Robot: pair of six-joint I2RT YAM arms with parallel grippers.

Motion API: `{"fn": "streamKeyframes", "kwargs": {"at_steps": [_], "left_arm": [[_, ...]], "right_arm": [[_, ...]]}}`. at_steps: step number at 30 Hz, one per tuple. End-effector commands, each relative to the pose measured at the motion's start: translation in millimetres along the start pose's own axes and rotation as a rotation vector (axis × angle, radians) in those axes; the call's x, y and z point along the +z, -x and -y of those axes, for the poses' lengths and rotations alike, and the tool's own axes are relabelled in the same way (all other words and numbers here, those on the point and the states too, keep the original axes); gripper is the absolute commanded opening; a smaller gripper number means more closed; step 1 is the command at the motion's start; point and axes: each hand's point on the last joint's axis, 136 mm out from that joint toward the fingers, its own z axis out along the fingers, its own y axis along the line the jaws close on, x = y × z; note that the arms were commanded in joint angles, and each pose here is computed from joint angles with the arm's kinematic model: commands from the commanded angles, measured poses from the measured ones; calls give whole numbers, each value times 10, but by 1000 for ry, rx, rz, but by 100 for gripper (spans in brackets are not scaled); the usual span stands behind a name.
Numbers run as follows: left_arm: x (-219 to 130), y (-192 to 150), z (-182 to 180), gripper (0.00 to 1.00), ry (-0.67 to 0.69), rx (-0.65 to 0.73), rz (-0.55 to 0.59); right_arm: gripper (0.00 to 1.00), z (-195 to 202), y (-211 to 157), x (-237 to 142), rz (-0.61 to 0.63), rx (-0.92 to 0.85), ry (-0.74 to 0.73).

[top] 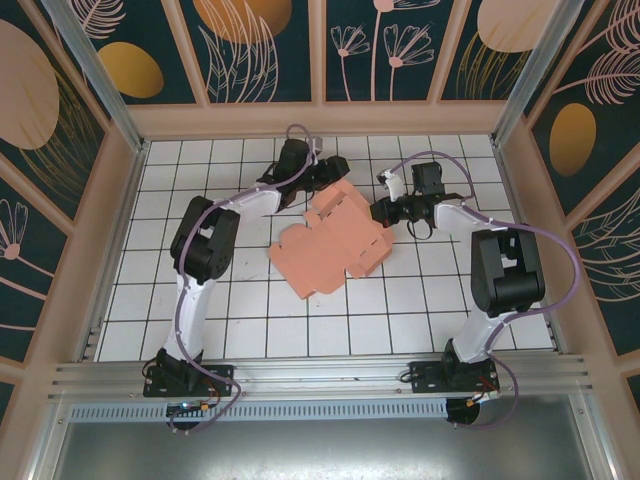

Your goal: Fold the paper box

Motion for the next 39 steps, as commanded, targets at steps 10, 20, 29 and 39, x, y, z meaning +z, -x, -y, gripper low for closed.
{"fn": "streamKeyframes", "kwargs": {"at_steps": [10,20,29,39], "left_arm": [[-133,-370,150,56,-51,159,-190],[-266,-559,217,57,18,217,-205],[-252,-543,295,59,22,231,-202],[-395,-305,76,70,162,249,-99]], "right_arm": [[0,-56,66,-21,9,-8,4],[0,-36,75,20,1,-6,-4],[0,-45,78,32,0,-10,-4],[0,-65,104,28,5,-12,2]]}}
